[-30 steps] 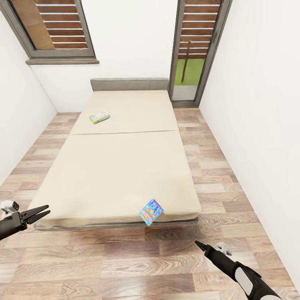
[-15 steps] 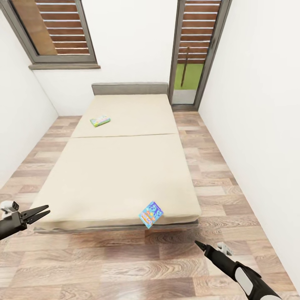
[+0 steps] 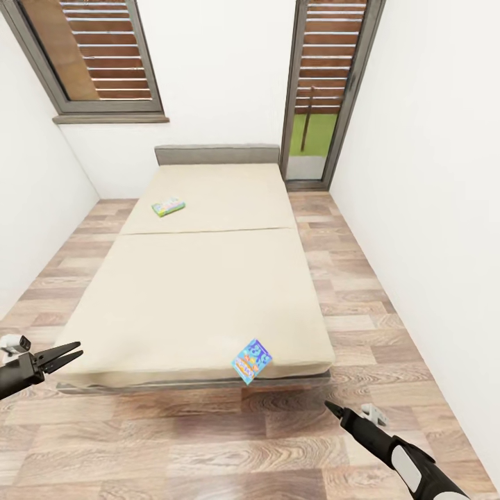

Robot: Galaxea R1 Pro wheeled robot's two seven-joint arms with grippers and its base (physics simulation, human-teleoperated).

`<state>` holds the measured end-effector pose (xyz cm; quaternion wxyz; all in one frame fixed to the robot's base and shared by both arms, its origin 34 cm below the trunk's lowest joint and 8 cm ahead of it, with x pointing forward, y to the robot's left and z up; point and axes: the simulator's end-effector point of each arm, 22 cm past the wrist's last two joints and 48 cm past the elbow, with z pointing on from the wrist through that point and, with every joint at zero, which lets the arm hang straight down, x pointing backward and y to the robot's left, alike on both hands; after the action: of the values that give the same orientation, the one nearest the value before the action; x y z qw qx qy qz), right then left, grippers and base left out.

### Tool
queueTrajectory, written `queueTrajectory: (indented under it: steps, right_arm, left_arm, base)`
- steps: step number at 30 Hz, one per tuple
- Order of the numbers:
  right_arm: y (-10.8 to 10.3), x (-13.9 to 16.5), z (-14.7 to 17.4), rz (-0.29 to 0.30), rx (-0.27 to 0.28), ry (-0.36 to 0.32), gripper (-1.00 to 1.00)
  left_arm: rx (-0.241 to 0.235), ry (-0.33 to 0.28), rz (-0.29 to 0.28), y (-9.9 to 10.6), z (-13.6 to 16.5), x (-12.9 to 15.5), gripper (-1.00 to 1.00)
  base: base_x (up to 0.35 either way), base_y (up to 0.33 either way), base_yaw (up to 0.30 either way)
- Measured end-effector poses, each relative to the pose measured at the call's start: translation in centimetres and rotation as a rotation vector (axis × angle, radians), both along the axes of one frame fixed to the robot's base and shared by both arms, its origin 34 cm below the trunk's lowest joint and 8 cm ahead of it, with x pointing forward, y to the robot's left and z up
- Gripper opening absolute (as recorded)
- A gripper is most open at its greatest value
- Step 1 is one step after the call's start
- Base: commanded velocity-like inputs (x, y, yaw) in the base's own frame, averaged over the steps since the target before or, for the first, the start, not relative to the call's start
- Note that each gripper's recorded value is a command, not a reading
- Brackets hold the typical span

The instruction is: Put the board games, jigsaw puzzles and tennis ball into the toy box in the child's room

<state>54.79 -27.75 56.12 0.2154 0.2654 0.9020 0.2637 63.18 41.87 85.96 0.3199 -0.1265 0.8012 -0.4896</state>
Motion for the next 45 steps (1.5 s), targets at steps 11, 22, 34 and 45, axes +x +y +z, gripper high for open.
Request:
queueTrajectory:
  steps: [11,22,34,45]
  right_arm:
    - [0.0,0.6,0.7,0.0,0.001,-0.017,1.0]
    - [0.0,1.2,1.5,-0.001,0.001,-0.035,1.0]
    - [0.0,1.7,2.3,-0.003,0.004,-0.048,1.0]
    - [0.1,2.3,3.1,-0.002,0.004,-0.065,1.0]
  left_arm:
    - [0.0,-0.018,0.0,0.0,0.9,0.1,1.0]
    - [0.0,-0.036,0.0,0.0,1.8,0.1,1.0]
    - [0.001,-0.056,0.0,0.0,2.8,0.2,1.0]
    - [0.001,-0.074,0.0,0.0,3.7,0.2,1.0]
  base:
    - [-0.002,0.0,0.0]
    - [-0.002,0.0,0.0]
    - [-0.064,0.0,0.0]
    - [-0.062,0.0,0.0]
